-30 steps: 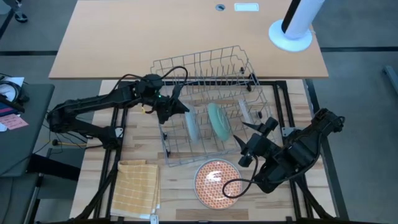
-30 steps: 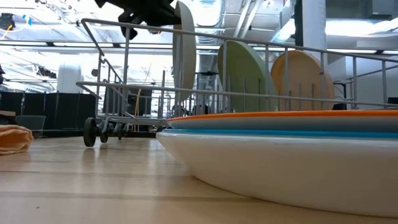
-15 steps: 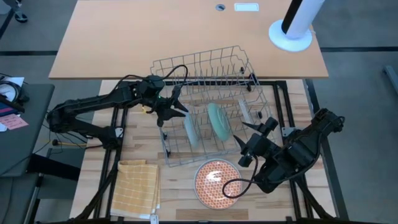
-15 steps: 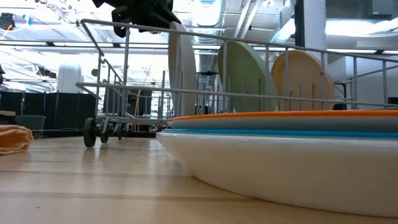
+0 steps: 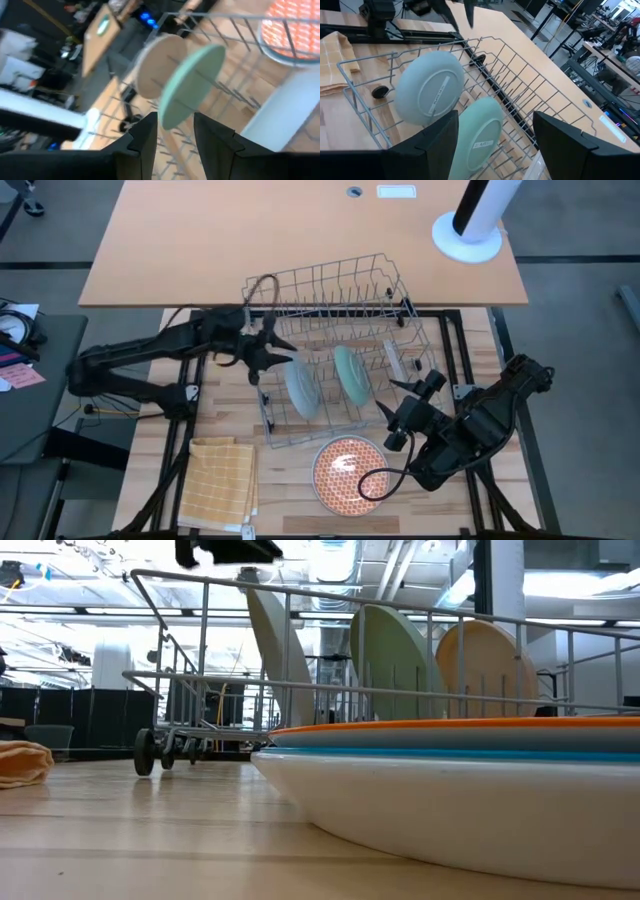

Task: Sort dishes
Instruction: Put the orange patterned plate in the dish rack

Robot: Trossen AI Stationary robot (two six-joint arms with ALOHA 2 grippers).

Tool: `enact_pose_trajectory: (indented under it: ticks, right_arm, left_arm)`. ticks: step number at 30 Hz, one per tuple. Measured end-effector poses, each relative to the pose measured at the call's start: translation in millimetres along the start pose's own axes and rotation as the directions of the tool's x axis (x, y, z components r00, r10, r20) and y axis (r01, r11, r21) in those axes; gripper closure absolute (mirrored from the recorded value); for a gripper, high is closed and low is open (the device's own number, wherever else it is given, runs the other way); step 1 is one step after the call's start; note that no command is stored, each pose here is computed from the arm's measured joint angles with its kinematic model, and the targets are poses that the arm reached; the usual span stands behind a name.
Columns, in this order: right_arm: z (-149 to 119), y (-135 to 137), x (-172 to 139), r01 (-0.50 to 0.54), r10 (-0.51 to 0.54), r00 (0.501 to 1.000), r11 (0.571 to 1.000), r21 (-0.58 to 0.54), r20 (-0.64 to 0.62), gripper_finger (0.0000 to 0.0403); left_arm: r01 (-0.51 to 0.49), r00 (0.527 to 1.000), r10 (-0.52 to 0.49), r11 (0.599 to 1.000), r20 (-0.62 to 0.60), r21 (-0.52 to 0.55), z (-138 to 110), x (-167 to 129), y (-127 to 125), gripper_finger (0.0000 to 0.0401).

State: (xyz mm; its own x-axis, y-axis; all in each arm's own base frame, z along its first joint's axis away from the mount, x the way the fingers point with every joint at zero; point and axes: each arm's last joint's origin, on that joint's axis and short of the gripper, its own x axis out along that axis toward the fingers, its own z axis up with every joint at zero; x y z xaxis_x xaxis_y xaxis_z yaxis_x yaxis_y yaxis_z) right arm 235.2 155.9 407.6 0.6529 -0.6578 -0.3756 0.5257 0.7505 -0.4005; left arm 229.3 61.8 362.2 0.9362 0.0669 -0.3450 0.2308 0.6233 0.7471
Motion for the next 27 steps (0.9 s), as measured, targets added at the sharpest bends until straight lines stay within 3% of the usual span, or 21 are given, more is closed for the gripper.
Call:
enact_pose_trajectory:
  ticks: [5, 10, 18, 27]
  right_arm:
    - [0, 0, 0, -0.001, 0.001, 1.000, 1.000, 0.011, -0.001, 0.0143]
    - [-1, 1, 0, -0.029, 0.032, 0.999, 0.996, 0.084, -0.038, 0.0143]
    - [-5, 10, 0, -0.058, 0.131, 0.980, 0.909, 0.412, -0.151, 0.0143]
    - [-25, 73, 11, -0.060, 0.145, 0.963, 0.936, 0.346, -0.225, 0.0143]
  left_arm:
    - [-0.037, 0.995, 0.052, 0.986, 0.089, -0.164, 23, -29, -4, 0.0278]
    - [0.078, 0.986, -0.011, 0.915, 0.167, -0.395, 40, -43, -18, 0.0278]
    - [0.278, 0.956, -0.180, 0.808, 0.232, -0.520, 61, -46, -44, 0.0278]
    - [0.335, 0.939, -0.295, 0.660, 0.178, -0.673, 69, -35, -76, 0.0278]
